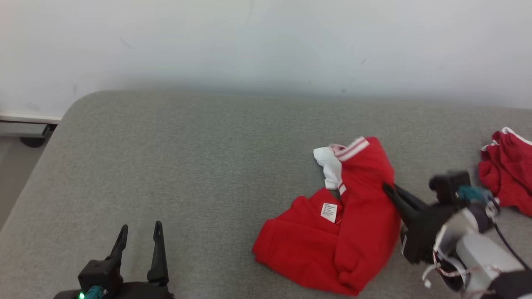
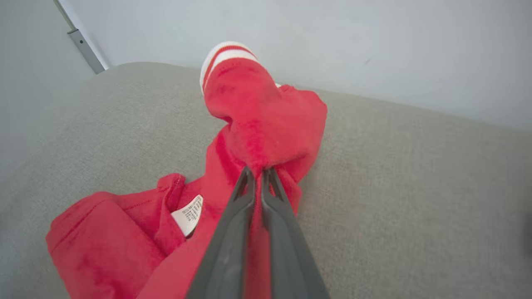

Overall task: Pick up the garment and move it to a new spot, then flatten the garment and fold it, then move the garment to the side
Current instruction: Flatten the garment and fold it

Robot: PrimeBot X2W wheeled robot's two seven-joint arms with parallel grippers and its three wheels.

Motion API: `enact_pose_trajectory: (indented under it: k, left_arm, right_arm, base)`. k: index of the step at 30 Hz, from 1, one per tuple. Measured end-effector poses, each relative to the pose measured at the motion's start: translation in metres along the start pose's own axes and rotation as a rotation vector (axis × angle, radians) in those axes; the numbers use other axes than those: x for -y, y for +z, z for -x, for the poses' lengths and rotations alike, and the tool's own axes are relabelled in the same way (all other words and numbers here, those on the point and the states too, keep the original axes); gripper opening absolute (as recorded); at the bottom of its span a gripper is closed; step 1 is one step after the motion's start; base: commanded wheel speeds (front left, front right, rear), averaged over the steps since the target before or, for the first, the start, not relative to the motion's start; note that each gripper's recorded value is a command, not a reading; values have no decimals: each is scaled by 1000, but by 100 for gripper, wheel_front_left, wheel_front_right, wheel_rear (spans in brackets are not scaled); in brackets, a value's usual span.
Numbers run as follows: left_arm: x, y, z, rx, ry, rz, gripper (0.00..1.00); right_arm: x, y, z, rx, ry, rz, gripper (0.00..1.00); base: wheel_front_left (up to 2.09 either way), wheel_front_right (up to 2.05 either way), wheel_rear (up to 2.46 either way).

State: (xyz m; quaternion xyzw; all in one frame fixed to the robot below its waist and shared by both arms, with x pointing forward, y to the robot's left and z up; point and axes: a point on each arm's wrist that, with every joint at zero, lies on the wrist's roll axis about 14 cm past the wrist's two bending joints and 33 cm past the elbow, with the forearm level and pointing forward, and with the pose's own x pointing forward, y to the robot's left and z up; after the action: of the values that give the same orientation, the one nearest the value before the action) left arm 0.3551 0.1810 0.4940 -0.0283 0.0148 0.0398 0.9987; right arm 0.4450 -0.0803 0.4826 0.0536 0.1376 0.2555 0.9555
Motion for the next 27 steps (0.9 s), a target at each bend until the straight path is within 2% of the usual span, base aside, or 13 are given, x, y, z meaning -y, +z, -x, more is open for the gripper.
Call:
enact_pose_trajectory:
  k: [6,12,16,21,22,23,24,25,27]
  left_arm:
    - [12,1,-6,0,-37,0,100]
    - [31,-2,-8,-11,-93,2,100]
    - [40,-5,-11,-21,-119,4,100]
    - [41,-9,-12,-39,-121,4,100]
    - [41,-10,-12,-41,-121,3,100]
    - [41,-10,-13,-43,-121,3,100]
    - [41,-10,-13,-43,-121,3,100]
    - [41,-11,-13,-44,-121,3,100]
    - [40,-11,-13,-45,-119,3,100]
  right_arm:
    - [26,-31,43,48,-105,-112,0]
    - [57,-24,75,170,-219,-180,0]
    - [67,-54,97,122,-284,-241,0]
    - [65,-88,110,40,-312,-274,0]
    - [64,-92,110,25,-315,-268,7]
    - [64,-95,111,17,-320,-266,37]
    - [64,-95,111,17,-320,-266,84]
    - [64,-97,112,11,-322,-268,100]
    - [65,-97,112,12,-327,-268,100]
  base:
    - [0,0,0]
    - [0,0,0]
    - [0,0,0]
    - [0,0,0]
    - [0,0,0]
    - [0,0,0]
    - [0,0,0]
    - [0,0,0]
    - [0,0,0]
